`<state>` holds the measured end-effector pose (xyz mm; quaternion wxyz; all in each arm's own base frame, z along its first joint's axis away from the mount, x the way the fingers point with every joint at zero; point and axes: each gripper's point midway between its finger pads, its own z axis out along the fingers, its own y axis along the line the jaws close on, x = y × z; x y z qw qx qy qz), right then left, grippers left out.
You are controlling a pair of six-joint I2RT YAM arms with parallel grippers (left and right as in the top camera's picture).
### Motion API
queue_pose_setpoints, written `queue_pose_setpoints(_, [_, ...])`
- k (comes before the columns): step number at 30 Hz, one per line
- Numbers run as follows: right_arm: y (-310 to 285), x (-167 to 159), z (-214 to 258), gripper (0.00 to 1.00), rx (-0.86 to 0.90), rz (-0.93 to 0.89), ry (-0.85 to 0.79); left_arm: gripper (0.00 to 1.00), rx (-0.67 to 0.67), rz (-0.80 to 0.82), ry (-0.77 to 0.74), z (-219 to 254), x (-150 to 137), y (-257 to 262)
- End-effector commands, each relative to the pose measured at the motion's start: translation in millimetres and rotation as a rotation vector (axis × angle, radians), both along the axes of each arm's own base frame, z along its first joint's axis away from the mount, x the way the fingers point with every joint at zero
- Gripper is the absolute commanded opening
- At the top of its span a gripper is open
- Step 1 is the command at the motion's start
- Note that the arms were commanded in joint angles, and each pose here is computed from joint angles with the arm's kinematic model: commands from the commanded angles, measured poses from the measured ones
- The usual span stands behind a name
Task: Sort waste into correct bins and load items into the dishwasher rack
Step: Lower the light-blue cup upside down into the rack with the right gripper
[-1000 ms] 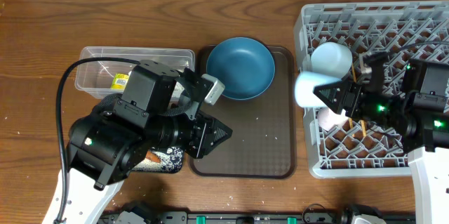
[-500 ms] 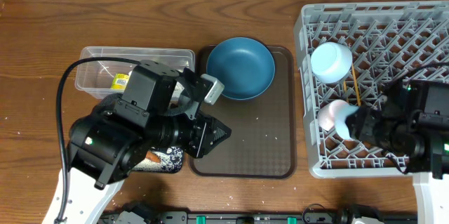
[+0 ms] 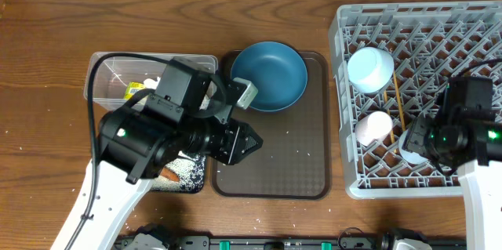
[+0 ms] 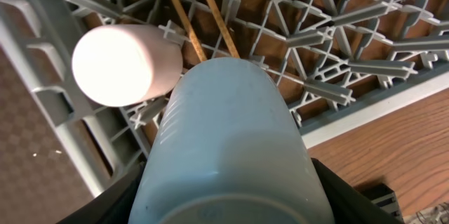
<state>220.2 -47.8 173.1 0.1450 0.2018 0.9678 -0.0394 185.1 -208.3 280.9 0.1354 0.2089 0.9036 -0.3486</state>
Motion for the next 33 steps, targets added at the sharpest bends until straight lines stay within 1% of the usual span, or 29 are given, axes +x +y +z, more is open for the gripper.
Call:
queue_pose_setpoints(1, [-7, 9, -1, 0.36, -0.019, -0.031, 0.011, 0.27, 0.021, -0.002, 0.018, -8, 3, -1])
queue_pose_setpoints(6, [-7, 11, -14, 0.37, -0.012, -0.030, 0.067, 0.27, 0.030, -0.003, 0.034, -12, 5, -2])
queue_pose_setpoints(7, [-7, 11, -16, 0.36, -0.010, -0.030, 0.076, 0.28, 0.032, -0.002, 0.036, -13, 6, -2])
queue_pose_setpoints(8, [-7, 11, -19, 0.36, -0.009, -0.029, 0.085, 0.31, 0.034, -0.001, 0.033, -14, 7, -2])
queue_pose_setpoints(9, [-7, 11, -20, 0.36, -0.009, -0.029, 0.090, 0.31, 0.039, 0.002, 0.030, -14, 8, -2])
queue_pose_setpoints(18, [-7, 11, -22, 0.36, -0.007, -0.029, 0.097, 0.31, 0.142, 0.094, -0.082, -21, 36, 13])
queue_pose_setpoints(19, [-7, 11, -22, 0.36, -0.007, -0.029, 0.097, 0.39, 0.166, 0.110, -0.096, -22, 39, 17])
queue_pose_setpoints(22, [-7, 11, -22, 0.36, -0.007, -0.029, 0.099, 0.80, 0.247, 0.163, -0.140, -27, 50, 30])
queue_pose_setpoints(25, [-7, 9, -22, 0.36, -0.007, -0.029, 0.107, 0.84, 0.285, 0.188, -0.160, -29, 55, 37])
queue_pose_setpoints(33, [-15, 15, -20, 0.30, -0.048, -0.040, 0.081, 0.91, 0.288, 0.188, -0.158, -29, 54, 38])
